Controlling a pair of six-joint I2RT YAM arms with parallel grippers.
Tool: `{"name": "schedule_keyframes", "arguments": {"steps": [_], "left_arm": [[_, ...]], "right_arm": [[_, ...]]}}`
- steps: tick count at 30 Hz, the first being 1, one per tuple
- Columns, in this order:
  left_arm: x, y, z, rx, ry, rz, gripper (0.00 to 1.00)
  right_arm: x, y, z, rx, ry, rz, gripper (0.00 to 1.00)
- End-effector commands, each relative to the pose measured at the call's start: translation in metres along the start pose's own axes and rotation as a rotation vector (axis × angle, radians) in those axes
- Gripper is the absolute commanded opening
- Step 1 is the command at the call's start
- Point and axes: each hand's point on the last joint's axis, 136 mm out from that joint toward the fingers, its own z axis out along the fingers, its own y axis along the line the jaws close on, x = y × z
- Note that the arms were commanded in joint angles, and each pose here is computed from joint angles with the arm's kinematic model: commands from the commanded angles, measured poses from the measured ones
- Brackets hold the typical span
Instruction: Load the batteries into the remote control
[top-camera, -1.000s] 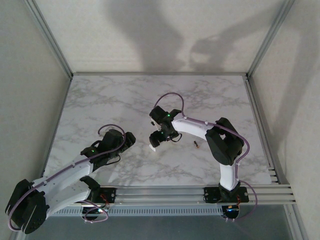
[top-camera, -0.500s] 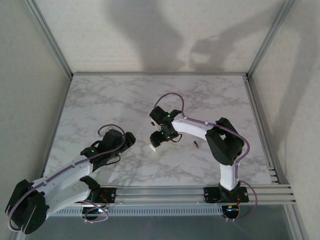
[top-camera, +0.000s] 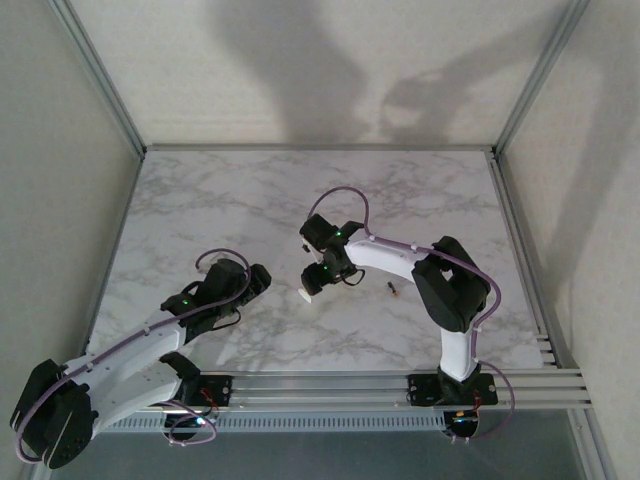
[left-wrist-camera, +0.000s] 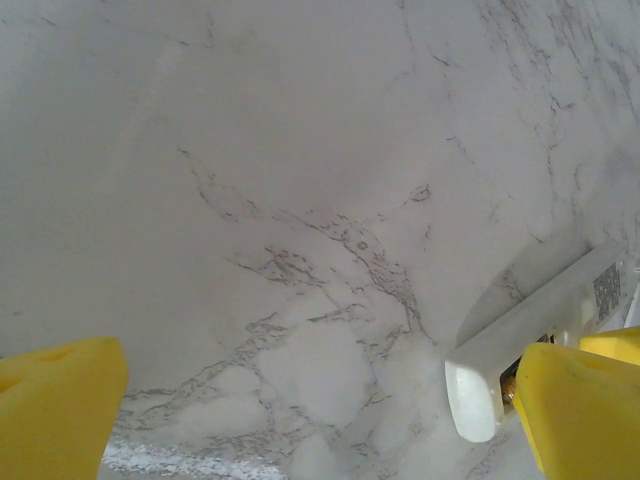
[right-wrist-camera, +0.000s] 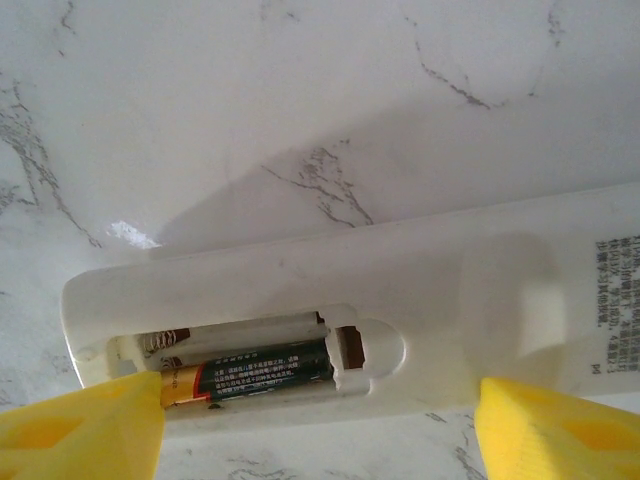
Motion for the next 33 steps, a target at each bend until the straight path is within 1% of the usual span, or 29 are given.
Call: {"name": "schedule_keyframes", "arguments": {"steps": [1,7,11,17,23,25,27,29,30,33], "left_arm": [[-0.001,0.003,-0.001,0.002,-0.007,-0.014,1.0],[-0.001,0.003,-0.001,0.003,-0.005,-0.012,1.0],[-0.002,0.001,-0.001,0.007,-0.008,-0.012,0.99],[-0.004,-0.004,-0.002,0.014,-0.008,0.004,0.99],[-0.007,-0.02,0.001,0.042,0.005,0.062,0.98],[-0.006,-0.031,0.004,0.067,0.023,0.086,0.95],[-0.002,-0.042,0.01,0.096,0.056,0.115,0.88],[0.002,-0.052,0.017,0.116,0.09,0.139,0.82],[0.005,-0.058,0.021,0.126,0.111,0.157,0.75],[0.011,-0.071,0.033,0.141,0.161,0.201,0.63]], "right_arm": [[0.033,-0.007,0.029,0.05,0.118,-0.041,0.78],[0.035,-0.008,0.03,0.071,0.122,-0.056,0.8],[0.028,-0.004,0.021,0.057,0.091,-0.045,0.81],[-0.001,-0.002,-0.011,0.031,-0.007,-0.011,0.82],[-0.025,-0.014,-0.053,0.027,-0.129,0.07,0.85],[-0.026,-0.021,-0.064,0.028,-0.157,0.114,0.85],[-0.023,-0.031,-0.071,0.041,-0.181,0.161,0.84],[-0.016,-0.042,-0.077,0.055,-0.195,0.202,0.8],[-0.012,-0.048,-0.079,0.067,-0.202,0.226,0.76],[0.007,-0.071,-0.08,0.095,-0.197,0.305,0.69]]}}
